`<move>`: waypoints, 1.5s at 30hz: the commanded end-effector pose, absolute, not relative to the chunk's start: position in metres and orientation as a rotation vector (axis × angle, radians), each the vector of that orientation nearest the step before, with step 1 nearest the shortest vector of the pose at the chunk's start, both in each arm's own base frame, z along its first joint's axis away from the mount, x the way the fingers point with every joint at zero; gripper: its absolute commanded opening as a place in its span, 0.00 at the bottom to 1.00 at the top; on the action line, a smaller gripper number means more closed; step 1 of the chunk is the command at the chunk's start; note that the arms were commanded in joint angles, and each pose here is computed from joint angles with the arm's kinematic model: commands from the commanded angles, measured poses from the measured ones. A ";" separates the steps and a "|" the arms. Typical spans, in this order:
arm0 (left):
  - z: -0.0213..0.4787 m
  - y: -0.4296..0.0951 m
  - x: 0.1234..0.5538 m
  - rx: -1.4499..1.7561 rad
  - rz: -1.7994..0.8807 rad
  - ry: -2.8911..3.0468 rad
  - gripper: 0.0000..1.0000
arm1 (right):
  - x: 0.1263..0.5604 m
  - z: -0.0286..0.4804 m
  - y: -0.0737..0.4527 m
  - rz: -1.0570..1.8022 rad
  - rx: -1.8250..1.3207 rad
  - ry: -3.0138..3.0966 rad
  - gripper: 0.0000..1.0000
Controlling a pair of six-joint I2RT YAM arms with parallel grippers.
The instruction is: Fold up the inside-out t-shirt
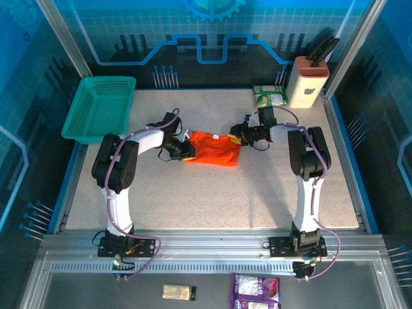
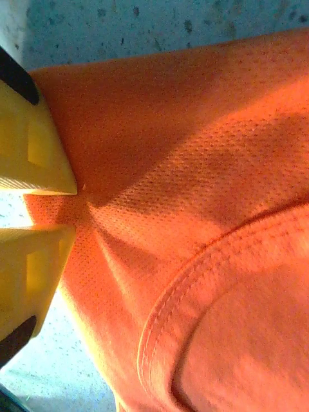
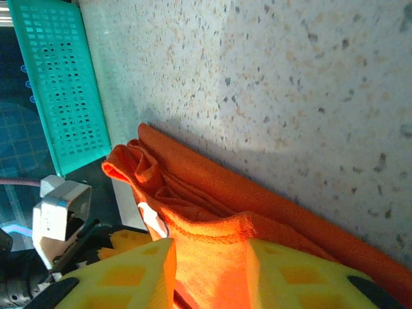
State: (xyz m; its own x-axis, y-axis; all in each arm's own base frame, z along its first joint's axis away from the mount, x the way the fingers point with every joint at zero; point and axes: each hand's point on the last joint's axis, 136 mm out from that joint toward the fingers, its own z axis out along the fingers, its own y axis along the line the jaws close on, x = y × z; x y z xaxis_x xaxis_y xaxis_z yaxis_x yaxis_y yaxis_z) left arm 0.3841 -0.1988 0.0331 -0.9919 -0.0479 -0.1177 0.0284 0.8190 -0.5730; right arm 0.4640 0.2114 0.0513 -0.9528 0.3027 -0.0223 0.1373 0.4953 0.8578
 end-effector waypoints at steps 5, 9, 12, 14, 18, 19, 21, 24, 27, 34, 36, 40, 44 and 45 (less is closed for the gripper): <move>0.098 -0.207 0.412 0.022 -0.959 2.715 0.20 | 0.442 0.112 0.247 1.498 0.148 2.562 0.37; 0.093 -0.205 0.437 0.031 -0.877 2.728 0.14 | 0.419 0.117 0.270 1.511 0.088 2.606 0.37; 0.078 -0.204 0.454 0.031 -0.846 2.753 0.12 | 0.401 0.113 0.283 1.520 0.067 2.639 0.37; 0.070 -0.205 0.463 0.027 -0.845 2.762 0.11 | 0.391 0.107 0.290 1.521 0.051 2.664 0.37; 0.053 -0.204 0.481 0.006 -0.828 2.770 0.09 | 0.372 0.077 0.292 1.503 0.078 2.730 0.37; 0.048 -0.203 0.485 -0.004 -0.821 2.775 0.08 | 0.369 0.068 0.290 1.495 0.101 2.745 0.37; 0.037 -0.201 0.490 -0.024 -0.802 2.787 0.07 | 0.364 0.049 0.285 1.478 0.144 2.778 0.36; 0.023 -0.198 0.495 -0.061 -0.798 2.810 0.07 | 0.358 0.034 0.282 1.465 0.167 2.811 0.36; 0.015 -0.197 0.495 -0.091 -0.822 2.839 0.08 | 0.357 0.038 0.282 1.484 0.163 2.805 0.35; 0.036 -0.204 0.489 -0.075 -0.904 2.801 0.14 | 0.371 0.089 0.257 1.409 0.132 2.723 0.40; 0.054 -0.208 0.490 -0.064 -0.957 2.755 0.19 | 0.372 0.092 0.236 1.292 0.163 2.759 0.43; 0.091 -0.211 0.491 -0.033 -0.992 2.681 0.24 | 0.373 0.088 0.200 1.101 0.210 2.820 0.46; 0.118 -0.209 0.489 -0.017 -0.993 2.620 0.25 | 0.376 0.076 0.170 0.879 0.244 2.885 0.49; 0.122 -0.210 0.488 -0.016 -1.000 2.613 0.25 | 0.378 0.075 0.168 0.869 0.248 2.885 0.51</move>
